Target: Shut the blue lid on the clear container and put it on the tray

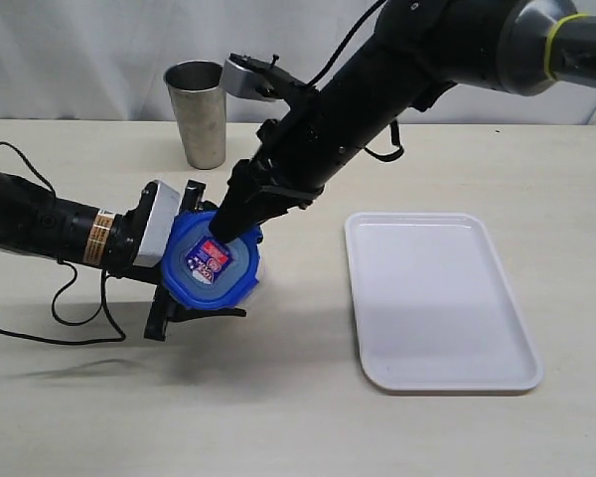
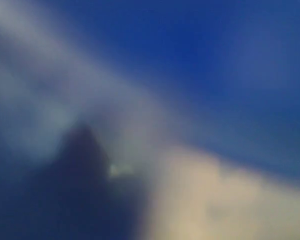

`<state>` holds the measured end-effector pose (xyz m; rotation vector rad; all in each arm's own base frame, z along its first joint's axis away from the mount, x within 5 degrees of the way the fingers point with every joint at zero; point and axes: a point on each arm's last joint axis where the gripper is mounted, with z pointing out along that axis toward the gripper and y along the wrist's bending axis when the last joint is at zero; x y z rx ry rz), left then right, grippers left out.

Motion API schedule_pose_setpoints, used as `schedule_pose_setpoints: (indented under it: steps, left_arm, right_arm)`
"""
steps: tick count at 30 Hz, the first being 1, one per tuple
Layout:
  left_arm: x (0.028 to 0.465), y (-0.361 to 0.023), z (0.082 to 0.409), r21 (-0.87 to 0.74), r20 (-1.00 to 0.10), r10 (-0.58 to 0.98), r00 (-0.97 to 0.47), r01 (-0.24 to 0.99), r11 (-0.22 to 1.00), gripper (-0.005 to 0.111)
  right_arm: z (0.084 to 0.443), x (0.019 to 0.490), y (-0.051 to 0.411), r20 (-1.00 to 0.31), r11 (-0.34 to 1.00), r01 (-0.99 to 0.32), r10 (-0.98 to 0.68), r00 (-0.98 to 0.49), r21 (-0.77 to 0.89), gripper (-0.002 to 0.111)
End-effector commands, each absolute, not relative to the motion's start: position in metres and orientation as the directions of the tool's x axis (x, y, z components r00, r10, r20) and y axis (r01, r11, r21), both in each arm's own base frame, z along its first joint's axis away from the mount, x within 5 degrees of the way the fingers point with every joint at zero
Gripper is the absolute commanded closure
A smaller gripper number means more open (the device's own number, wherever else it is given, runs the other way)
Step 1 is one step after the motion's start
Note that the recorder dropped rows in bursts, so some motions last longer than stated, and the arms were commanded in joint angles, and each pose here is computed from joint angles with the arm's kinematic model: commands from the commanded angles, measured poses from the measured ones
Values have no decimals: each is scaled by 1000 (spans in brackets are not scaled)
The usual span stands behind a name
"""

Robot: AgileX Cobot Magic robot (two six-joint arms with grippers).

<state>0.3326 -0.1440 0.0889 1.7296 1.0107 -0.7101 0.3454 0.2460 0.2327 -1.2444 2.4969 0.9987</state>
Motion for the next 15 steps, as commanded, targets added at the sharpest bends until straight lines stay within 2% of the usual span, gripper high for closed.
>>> schedule_pose_setpoints:
  steps: [1,7,11,15]
  left_arm:
    - [335,-150,100,402,-872,264,411,911,-92,107]
    - [335,-150,100,400,-873,265,410,912,-91,107]
    - [335,-150,100,400,-873,264,409,912,-89,107]
    - [335,-150,100,387,-879,266,396,918,-86,107]
  right_arm:
    - [200,351,242,-388,366,-725,-658,-645,584,104]
    - [196,366,219,-417,361,-660,-555,-720,658,104]
    - [182,362,215,-405,348,-641,-549,-731,684,104]
    - [179,363,213,-419,351,-677,-578,-700,648,101]
